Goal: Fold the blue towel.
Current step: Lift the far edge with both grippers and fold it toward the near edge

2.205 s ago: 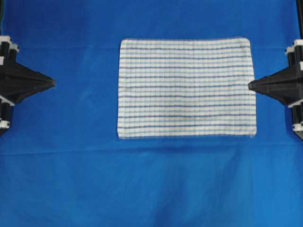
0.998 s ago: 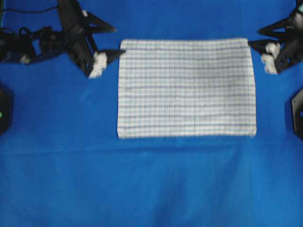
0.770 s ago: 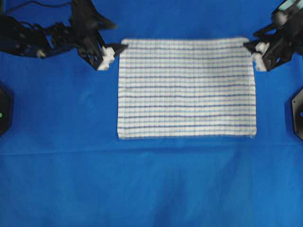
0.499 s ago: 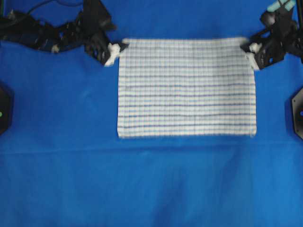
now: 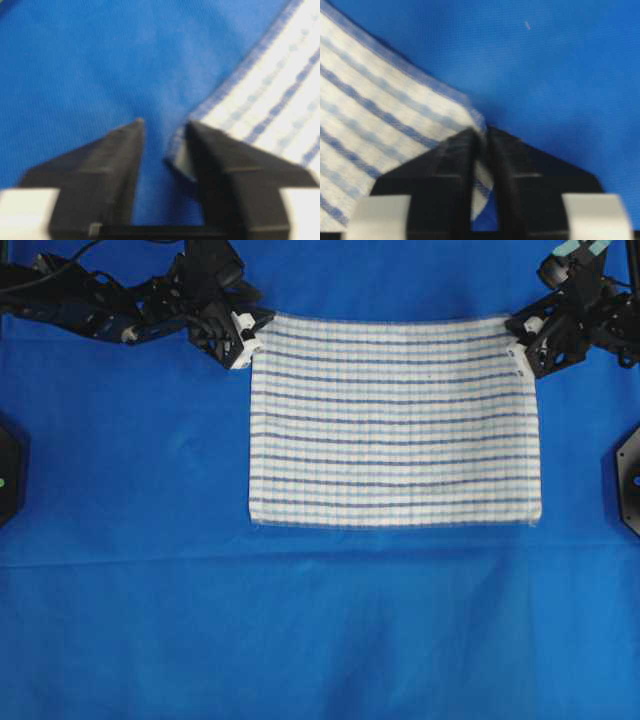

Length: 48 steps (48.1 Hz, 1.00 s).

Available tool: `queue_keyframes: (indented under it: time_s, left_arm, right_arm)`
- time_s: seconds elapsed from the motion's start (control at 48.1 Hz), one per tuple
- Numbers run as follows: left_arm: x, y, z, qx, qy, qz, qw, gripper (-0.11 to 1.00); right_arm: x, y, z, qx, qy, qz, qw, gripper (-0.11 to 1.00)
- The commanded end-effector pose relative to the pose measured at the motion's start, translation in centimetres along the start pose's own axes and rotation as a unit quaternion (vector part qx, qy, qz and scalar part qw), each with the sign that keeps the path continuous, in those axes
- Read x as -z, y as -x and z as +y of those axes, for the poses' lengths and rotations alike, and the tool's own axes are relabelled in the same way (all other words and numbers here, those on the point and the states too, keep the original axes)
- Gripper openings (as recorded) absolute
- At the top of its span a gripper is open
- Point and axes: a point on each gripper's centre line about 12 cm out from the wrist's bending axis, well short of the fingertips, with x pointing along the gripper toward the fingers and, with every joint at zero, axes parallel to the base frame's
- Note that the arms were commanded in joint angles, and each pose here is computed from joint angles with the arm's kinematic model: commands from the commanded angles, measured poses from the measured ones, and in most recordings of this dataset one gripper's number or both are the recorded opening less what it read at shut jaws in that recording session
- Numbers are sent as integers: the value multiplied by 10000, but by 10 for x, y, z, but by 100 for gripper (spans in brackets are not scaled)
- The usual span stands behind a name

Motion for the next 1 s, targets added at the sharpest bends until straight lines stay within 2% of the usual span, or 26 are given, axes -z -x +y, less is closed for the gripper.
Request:
queue_keyframes:
  time_s: [0.0, 0.021, 0.083, 0.146, 0.395, 0.624, 0.707, 0.978]
  left_arm:
    - [-3, 2, -7, 74, -80, 0, 9999, 22]
    - [-3, 2, -7, 80, -85, 8, 9999, 18]
    - [-2, 2, -11, 117, -121, 31, 9999, 9]
    - [-2, 2, -12, 129, -130, 38, 9998, 4]
    - [-9, 5, -13, 134, -151, 0, 9998, 4]
    - [-36, 24, -13, 143, -433, -227, 9987, 4]
    - [-44, 32, -13, 143, -431, -296, 9985, 4]
    - [-60, 63, -34, 373, -596, -509, 9962, 4]
  right_arm:
    - [-3, -2, -1, 5, 27, -31, 10000, 10]
    - [-3, -2, -1, 5, 27, -31, 10000, 6]
    - [-3, -2, -1, 6, 27, -23, 10000, 6]
    - [-3, -2, -1, 4, 34, -23, 10000, 6]
    - [-9, 6, 0, 1, -18, -200, 9998, 6]
    - [-25, 24, 0, -16, -47, -567, 9984, 6]
    - [-27, 31, 1, -24, -51, -574, 9983, 6]
    - [-28, 61, 17, -260, 86, -629, 9976, 6]
